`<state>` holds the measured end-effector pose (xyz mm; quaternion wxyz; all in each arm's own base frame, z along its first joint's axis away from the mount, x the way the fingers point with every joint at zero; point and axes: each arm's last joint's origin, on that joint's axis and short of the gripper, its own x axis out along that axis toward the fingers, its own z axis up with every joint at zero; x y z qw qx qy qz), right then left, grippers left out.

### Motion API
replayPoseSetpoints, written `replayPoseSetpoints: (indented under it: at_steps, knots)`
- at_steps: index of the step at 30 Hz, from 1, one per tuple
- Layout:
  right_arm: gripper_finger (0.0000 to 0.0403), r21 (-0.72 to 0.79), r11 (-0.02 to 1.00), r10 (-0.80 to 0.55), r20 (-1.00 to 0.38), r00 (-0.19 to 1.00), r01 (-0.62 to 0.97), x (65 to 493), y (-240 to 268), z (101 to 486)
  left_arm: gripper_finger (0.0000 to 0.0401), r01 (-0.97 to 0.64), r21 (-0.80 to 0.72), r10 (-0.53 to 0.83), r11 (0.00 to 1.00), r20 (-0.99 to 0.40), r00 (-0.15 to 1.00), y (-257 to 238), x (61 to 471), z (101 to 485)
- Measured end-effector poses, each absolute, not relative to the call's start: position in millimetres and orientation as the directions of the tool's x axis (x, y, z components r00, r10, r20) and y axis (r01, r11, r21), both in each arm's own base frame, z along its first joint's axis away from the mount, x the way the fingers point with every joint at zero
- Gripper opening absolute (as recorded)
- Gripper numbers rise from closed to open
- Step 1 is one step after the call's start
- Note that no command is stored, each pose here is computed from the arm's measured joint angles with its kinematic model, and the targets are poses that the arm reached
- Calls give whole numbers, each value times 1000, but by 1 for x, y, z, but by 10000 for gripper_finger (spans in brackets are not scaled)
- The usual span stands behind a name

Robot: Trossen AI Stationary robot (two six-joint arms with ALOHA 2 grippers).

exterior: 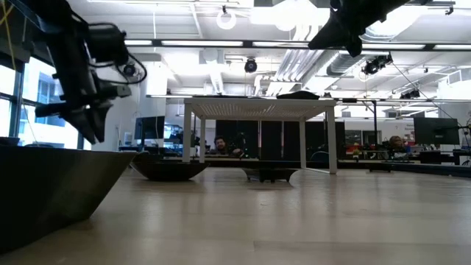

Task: Pick & Place Mini shaped plates
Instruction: Put the black square plate on the shelf

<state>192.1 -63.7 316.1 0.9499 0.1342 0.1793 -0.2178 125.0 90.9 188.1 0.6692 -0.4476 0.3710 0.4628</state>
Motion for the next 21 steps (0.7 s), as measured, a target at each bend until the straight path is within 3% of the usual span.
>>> replayPoseSetpoints:
  at_steps: [4,11,16,21]
  knots:
    - [5,166,873,-366,-399,841,459,192,-64,316,138,-949,-235,271,208,-919,287,110,119,182]
    - [2,143,876,-374,-399,837,460,192,-64,316,144,-929,-292,188,226,-923,336,135,110,162]
    - [6,142,876,-375,-399,836,461,192,-64,316,128,-915,-327,146,236,-919,366,141,107,150]
    - [2,130,865,-402,-398,824,485,192,-65,316,84,-899,-352,130,261,-910,394,140,108,145]
